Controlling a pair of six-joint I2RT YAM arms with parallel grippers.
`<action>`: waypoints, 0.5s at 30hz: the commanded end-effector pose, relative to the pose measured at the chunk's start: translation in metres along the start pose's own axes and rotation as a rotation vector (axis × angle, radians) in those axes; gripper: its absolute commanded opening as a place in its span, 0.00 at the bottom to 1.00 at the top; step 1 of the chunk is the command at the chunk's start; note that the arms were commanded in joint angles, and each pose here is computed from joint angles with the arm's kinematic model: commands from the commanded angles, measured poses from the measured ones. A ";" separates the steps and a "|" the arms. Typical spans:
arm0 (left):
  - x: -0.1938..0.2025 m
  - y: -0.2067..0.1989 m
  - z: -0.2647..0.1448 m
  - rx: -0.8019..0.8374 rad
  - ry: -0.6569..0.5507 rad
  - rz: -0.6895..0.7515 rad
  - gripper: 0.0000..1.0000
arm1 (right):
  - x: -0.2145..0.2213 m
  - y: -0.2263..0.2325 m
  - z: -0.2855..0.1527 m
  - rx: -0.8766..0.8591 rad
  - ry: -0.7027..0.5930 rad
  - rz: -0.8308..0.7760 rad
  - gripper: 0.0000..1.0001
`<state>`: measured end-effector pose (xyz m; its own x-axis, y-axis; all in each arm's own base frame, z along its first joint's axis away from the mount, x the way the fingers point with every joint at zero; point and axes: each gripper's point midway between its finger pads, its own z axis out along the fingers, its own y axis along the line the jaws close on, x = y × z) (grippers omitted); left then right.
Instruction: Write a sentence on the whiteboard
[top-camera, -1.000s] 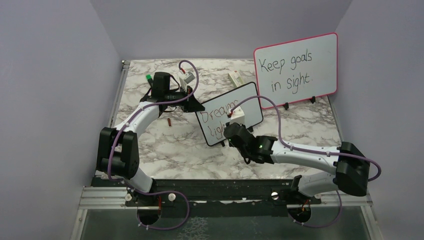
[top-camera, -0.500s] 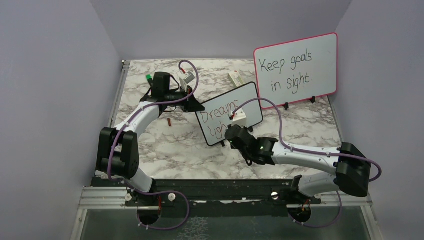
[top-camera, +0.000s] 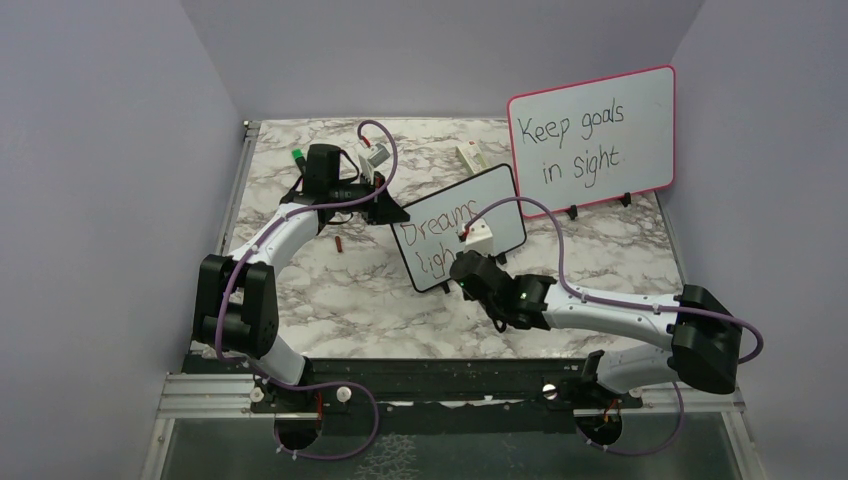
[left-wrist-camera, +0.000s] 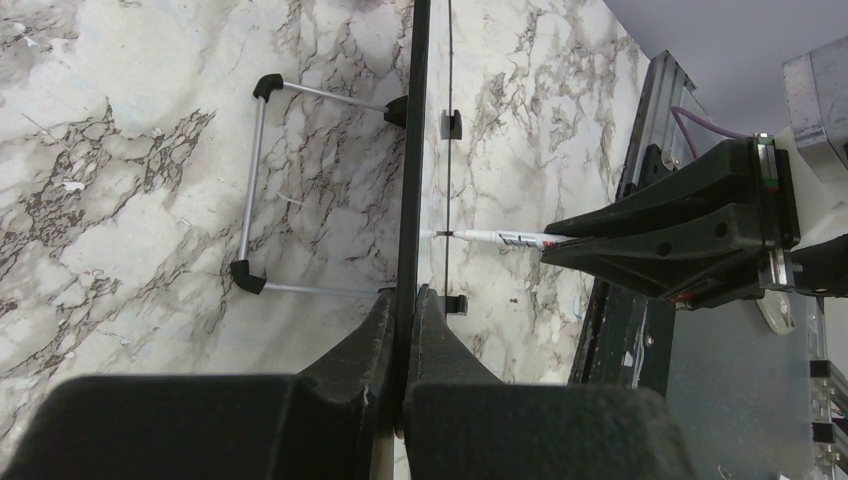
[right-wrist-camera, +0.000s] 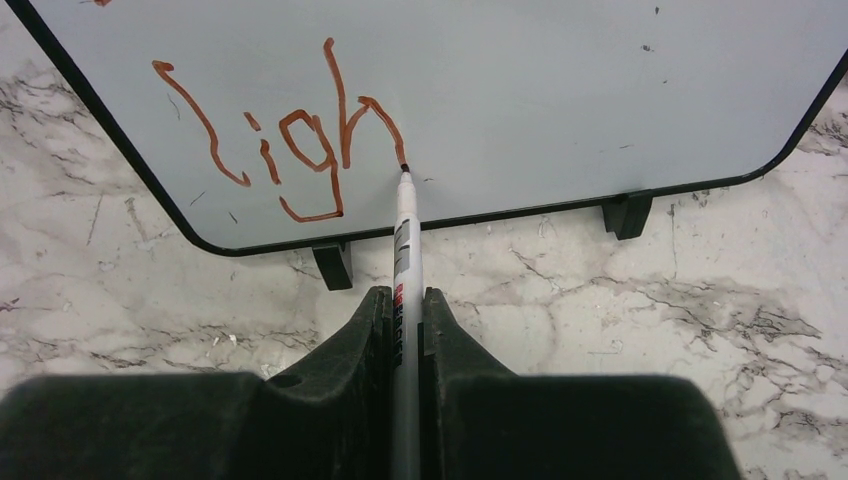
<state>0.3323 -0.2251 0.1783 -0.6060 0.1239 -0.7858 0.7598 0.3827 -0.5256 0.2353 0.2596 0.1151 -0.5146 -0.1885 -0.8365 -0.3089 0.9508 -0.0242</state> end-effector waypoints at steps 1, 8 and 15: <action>0.069 0.040 0.009 -0.177 0.179 -0.113 0.00 | -0.002 -0.003 -0.003 -0.003 0.002 0.014 0.01; 0.069 0.040 0.009 -0.180 0.179 -0.113 0.00 | -0.032 -0.003 -0.012 -0.016 -0.092 0.036 0.01; 0.069 0.040 0.009 -0.180 0.179 -0.112 0.00 | -0.042 0.000 -0.008 -0.013 -0.117 0.025 0.01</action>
<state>0.3323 -0.2251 0.1783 -0.6060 0.1239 -0.7858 0.7598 0.3827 -0.5256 0.2388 0.2601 0.1367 -0.4688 -0.1669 -0.8674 -0.3245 0.9459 -0.0066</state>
